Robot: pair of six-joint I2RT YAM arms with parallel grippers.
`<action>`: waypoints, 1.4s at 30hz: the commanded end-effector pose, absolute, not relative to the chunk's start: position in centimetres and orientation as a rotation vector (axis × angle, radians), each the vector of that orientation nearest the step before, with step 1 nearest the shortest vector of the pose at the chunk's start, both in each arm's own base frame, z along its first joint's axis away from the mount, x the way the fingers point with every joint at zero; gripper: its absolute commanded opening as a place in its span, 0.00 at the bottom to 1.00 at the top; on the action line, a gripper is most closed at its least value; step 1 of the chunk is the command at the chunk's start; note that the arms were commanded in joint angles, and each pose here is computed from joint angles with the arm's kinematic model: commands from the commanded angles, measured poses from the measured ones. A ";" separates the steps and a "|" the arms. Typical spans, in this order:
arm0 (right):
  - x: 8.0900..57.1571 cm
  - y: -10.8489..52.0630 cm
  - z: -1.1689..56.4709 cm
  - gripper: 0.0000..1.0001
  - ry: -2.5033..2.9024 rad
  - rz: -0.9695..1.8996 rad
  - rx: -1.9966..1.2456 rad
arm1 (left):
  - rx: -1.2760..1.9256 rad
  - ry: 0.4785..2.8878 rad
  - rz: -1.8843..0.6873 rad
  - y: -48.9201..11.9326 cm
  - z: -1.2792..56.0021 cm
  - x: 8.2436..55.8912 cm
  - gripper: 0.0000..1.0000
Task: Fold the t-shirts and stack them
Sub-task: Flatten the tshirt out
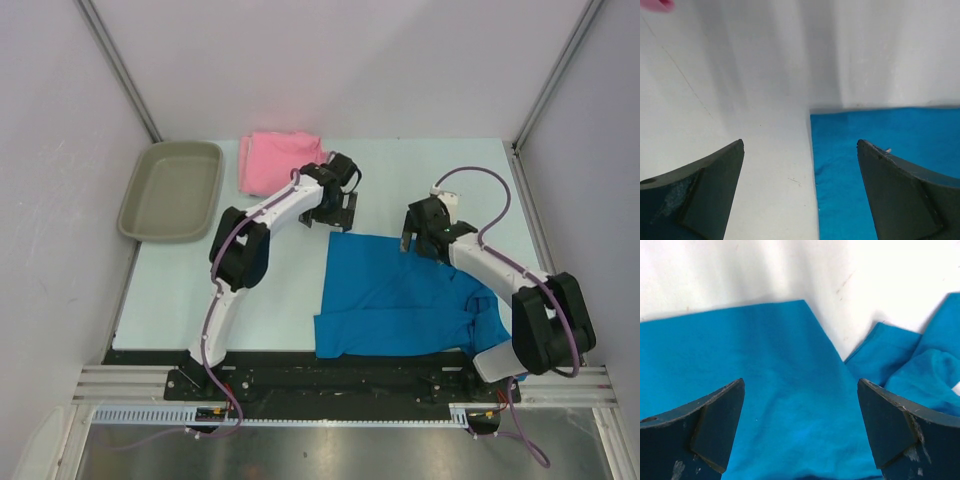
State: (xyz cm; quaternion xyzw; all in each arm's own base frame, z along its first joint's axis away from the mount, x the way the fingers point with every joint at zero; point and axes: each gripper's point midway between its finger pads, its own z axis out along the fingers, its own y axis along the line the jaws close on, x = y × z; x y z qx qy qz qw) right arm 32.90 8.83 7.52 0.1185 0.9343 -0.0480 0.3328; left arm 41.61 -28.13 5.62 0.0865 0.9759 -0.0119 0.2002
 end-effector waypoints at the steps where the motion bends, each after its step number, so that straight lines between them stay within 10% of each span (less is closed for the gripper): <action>1: 33.2 6.8 10.9 1.00 2.347 -0.108 0.381 | 0.309 2.778 0.036 -27.7 4.4 40.4 1.00; 13: 31.8 4.0 13.9 1.00 2.274 -0.058 0.488 | 0.434 2.756 -0.038 -31.6 2.9 39.7 0.98; 22: 30.6 3.1 14.6 0.99 2.258 -0.051 0.519 | 0.487 2.811 0.004 -31.7 0.5 38.7 0.61; 28: 29.4 1.7 14.9 1.00 2.255 -0.087 0.568 | 0.487 2.802 -0.004 -31.5 0.5 38.7 0.12; 42: 28.6 -0.7 14.3 1.00 2.253 -0.198 0.649 | 0.202 2.830 -0.144 -22.8 2.6 38.0 0.00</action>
